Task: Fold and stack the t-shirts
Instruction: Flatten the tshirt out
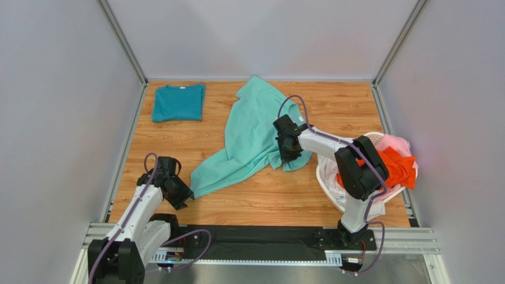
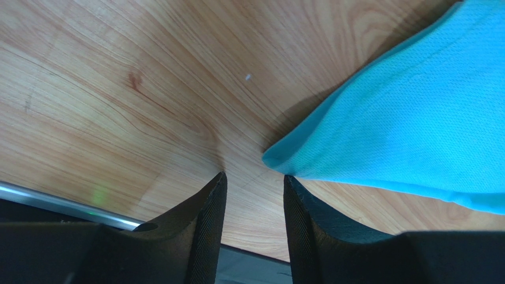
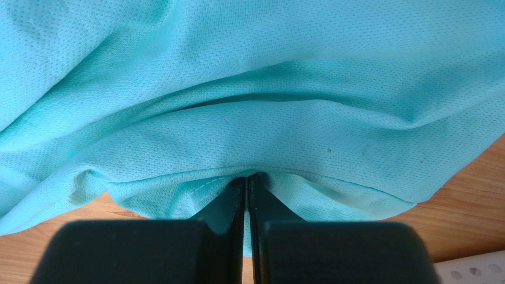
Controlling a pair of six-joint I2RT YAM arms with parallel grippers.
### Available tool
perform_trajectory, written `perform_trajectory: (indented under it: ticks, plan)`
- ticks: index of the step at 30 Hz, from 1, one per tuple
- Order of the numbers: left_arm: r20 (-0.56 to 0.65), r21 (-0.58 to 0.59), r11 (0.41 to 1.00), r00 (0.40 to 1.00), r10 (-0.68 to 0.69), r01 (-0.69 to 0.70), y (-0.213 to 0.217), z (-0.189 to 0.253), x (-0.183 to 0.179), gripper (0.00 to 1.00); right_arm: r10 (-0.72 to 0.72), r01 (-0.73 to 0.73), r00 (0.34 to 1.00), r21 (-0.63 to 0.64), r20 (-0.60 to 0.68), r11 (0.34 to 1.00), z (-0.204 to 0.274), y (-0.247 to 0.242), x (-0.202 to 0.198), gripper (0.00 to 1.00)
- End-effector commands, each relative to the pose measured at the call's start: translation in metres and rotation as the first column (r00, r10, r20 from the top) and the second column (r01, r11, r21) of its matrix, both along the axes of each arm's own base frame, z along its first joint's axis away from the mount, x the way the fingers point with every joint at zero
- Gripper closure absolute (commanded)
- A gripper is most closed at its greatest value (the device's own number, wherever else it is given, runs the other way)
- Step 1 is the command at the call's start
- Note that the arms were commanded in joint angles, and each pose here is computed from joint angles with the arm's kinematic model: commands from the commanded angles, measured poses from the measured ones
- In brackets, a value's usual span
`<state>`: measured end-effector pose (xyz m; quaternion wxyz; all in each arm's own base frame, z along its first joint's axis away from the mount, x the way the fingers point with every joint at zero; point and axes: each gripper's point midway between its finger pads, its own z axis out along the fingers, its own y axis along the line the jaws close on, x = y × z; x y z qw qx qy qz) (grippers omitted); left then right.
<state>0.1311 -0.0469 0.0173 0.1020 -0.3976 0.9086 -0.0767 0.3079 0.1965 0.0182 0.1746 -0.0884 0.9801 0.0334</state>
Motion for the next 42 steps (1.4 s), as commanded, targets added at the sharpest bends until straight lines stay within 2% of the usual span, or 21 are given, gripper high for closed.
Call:
perform_trajectory:
  ticks: [1,12,17,29,35,39,42]
  plan:
    - [0.027,0.041,0.999,1.000,-0.010,0.009,0.006,0.005,0.014,0.53,-0.006,0.004,0.999,0.036,0.041,0.999,0.014,0.005,0.003,0.99]
    - [0.058,0.005,0.999,0.998,-0.037,0.036,-0.001,0.006,0.024,0.52,0.000,-0.001,0.999,0.031,0.040,1.000,0.013,0.002,0.001,0.99]
    - [0.096,0.045,0.999,0.995,-0.028,0.023,0.006,0.010,0.031,0.49,0.000,-0.001,0.999,0.036,0.039,0.999,0.014,0.003,0.000,0.99]
    - [0.010,0.057,0.997,0.999,-0.048,0.047,0.006,-0.004,0.043,0.48,0.004,-0.005,0.999,0.044,0.039,0.999,0.015,0.004,-0.001,0.99]
    - [-0.024,0.115,0.992,0.999,-0.042,0.045,0.017,-0.009,0.050,0.51,0.007,-0.008,0.999,0.043,0.040,0.999,0.016,0.002,-0.003,0.99]
    - [-0.068,0.104,0.993,0.996,-0.053,0.060,0.014,-0.015,0.052,0.61,0.008,-0.009,0.999,0.038,0.037,0.999,0.013,0.002,-0.003,0.99]
    - [-0.085,0.103,0.992,0.995,-0.058,0.066,0.014,-0.021,0.052,0.62,0.011,-0.013,0.999,0.041,0.031,0.999,0.013,0.003,-0.003,0.99]
